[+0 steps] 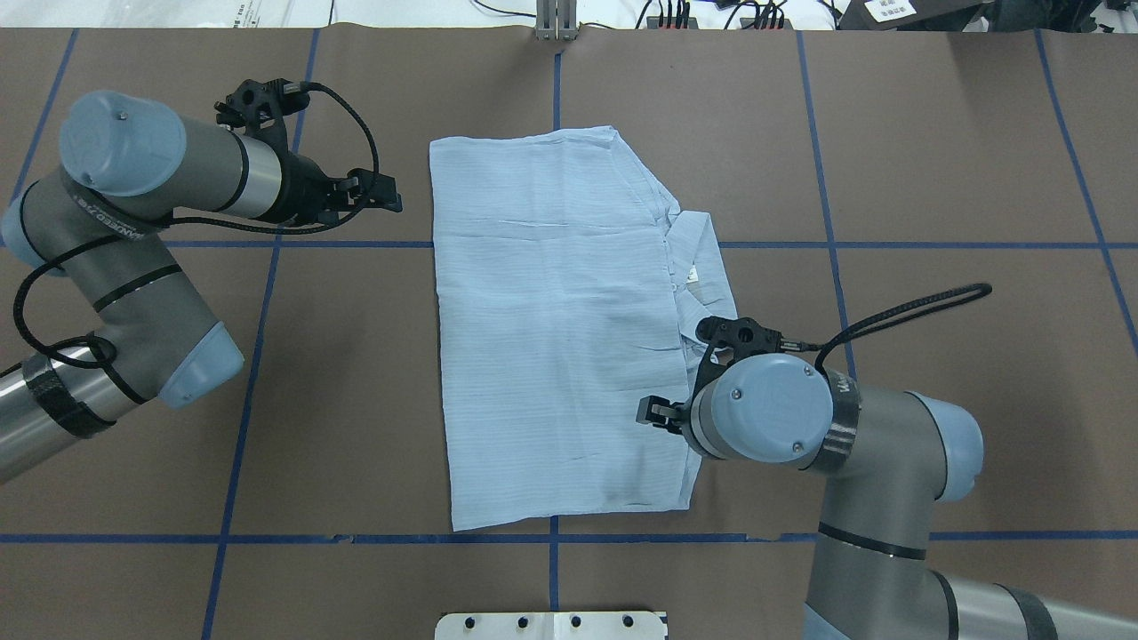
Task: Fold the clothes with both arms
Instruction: 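Move the right gripper to the shirt corner nearest the robot, then move the left gripper to the other shirt corner nearest the robot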
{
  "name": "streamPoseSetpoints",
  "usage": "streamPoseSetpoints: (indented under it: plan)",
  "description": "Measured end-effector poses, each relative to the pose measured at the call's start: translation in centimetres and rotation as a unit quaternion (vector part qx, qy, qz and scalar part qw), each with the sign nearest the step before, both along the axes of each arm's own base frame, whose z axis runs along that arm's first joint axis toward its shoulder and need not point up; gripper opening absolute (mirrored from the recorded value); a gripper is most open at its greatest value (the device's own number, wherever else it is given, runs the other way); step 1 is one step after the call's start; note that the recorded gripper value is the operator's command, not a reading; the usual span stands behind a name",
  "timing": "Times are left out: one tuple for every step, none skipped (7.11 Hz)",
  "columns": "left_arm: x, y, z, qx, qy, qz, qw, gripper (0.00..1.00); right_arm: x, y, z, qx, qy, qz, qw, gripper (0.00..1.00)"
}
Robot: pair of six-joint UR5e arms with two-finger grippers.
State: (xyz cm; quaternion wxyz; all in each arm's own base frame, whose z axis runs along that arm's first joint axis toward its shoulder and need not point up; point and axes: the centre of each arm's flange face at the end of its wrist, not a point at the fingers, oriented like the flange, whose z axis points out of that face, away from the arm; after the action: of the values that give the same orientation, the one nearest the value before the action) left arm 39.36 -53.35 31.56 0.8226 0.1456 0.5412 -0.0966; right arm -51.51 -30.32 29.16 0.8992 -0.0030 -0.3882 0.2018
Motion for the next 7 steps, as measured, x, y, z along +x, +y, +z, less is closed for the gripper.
streamPoseSetpoints:
  plan:
    - [0.1, 0.0, 0.1, 0.0, 0.0, 0.0, 1.0, 0.99, -1.2, 1.6, -0.8, -0.064, -0.037, 0.082, 0.9938, 0.92]
    - [0.1, 0.1, 0.2, 0.0, -0.001, 0.0, 1.0, 0.99, -2.1, 3.2, -1.0, -0.107, -0.058, 0.145, 0.982, 0.85]
    - [0.2, 0.2, 0.2, 0.001, -0.002, -0.002, 1.0, 0.99, -2.7, 4.5, -0.8, -0.138, -0.069, 0.186, 0.9705, 0.83]
    - [0.8, 0.5, 0.2, 0.004, -0.005, -0.006, 1.0, 0.99, -3.3, 5.7, -0.6, -0.16, -0.073, 0.209, 0.962, 0.82]
    - [1.6, 0.9, 0.3, 0.007, -0.009, -0.01, 0.9999, 0.99, -3.6, 6.6, -0.4, -0.17, -0.074, 0.218, 0.9583, 0.82]
    - [2.3, 1.4, 0.5, 0.009, -0.013, -0.012, 0.9998, 0.99, -3.7, 6.9, -0.4, -0.174, -0.073, 0.22, 0.957, 0.83]
    - [2.9, 1.8, 0.6, 0.008, -0.014, -0.012, 0.9998, 0.99, -3.5, 7.1, -0.4, -0.176, -0.067, 0.221, 0.957, 0.8]
